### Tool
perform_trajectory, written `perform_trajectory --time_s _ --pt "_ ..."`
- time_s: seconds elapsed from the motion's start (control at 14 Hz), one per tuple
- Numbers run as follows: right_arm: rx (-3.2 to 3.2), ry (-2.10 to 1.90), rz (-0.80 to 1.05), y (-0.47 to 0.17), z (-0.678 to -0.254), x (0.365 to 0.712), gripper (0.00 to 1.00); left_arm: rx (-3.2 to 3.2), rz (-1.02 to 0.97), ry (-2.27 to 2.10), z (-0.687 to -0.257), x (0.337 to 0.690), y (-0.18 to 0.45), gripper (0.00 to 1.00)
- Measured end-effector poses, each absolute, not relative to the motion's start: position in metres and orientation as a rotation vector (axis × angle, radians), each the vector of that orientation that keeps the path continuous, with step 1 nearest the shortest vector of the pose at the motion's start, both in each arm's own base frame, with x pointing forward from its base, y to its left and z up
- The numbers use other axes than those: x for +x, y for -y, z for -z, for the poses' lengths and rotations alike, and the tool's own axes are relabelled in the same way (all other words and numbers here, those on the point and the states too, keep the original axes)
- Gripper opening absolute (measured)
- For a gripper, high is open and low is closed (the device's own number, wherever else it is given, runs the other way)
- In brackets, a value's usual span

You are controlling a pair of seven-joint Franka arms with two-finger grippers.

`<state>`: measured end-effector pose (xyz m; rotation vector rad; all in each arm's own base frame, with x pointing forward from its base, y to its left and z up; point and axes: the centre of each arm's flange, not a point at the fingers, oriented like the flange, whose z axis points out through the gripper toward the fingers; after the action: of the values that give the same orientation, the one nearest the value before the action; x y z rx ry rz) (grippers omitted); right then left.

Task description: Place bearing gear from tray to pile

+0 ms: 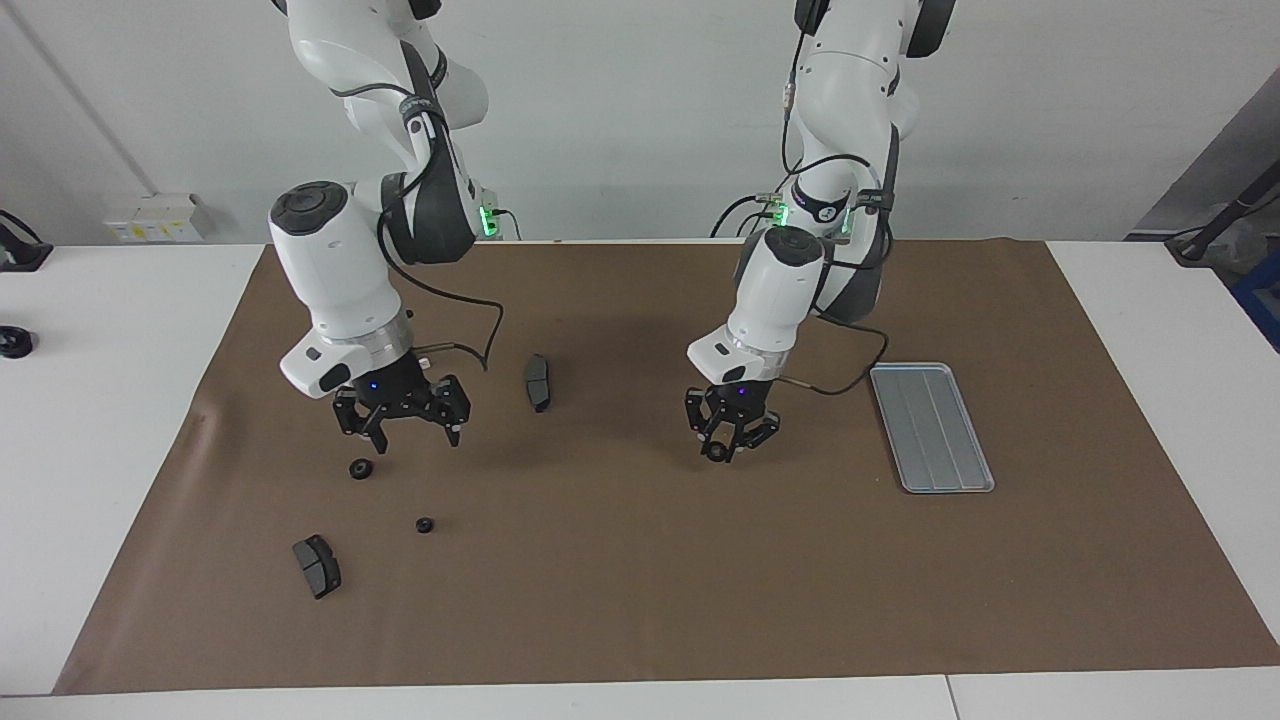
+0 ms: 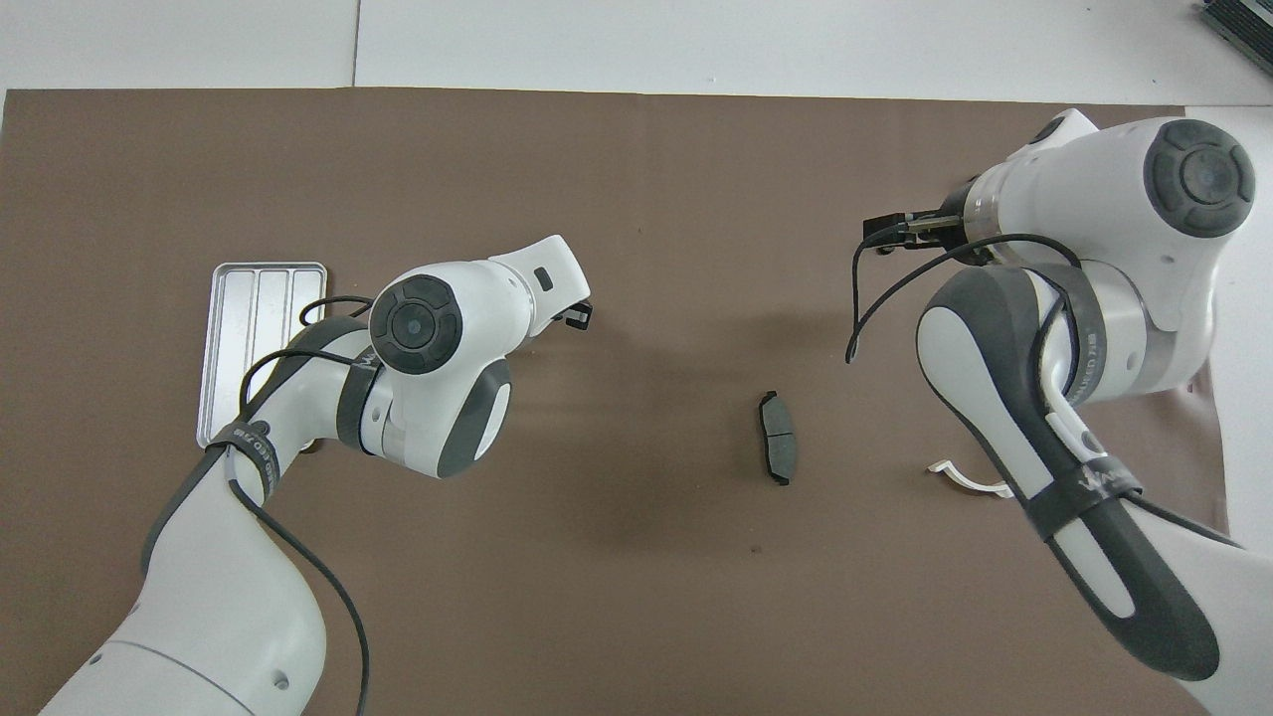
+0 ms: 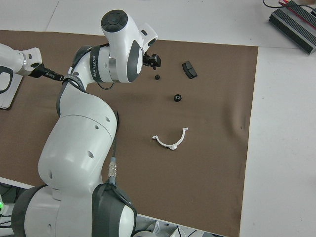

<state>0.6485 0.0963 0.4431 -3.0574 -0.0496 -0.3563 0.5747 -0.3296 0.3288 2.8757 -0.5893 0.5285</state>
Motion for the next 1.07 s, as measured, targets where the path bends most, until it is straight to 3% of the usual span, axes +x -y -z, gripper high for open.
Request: perform_trajectory --time_s 0.07,0.14,0.5,0.71,1.07 --pt "-3.057 0.045 0.353 -0.100 -0.441 0.649 1.00 2.866 -0.542 0.604 -0.322 0.572 0.338 0.35" --pt "-3.057 0.044 0.352 -0.100 -0.440 0.650 1.00 2.861 -0.547 0.616 -0.318 0.570 0.344 0.43" --pt "-3.047 0.025 0.355 -0.125 -0.438 0.659 1.00 2.888 -0.546 0.564 -0.326 0.584 0.321 0.99" --pt "-3.039 0.062 0.342 -0.193 -0.432 0.667 1.00 2.964 -0.394 0.459 -0.359 0.599 0.262 1.00" --pt "-3.054 0.071 0.338 -0.326 -0.388 0.660 1.00 3.037 -0.246 0.300 -0.431 0.609 0.128 1.00"
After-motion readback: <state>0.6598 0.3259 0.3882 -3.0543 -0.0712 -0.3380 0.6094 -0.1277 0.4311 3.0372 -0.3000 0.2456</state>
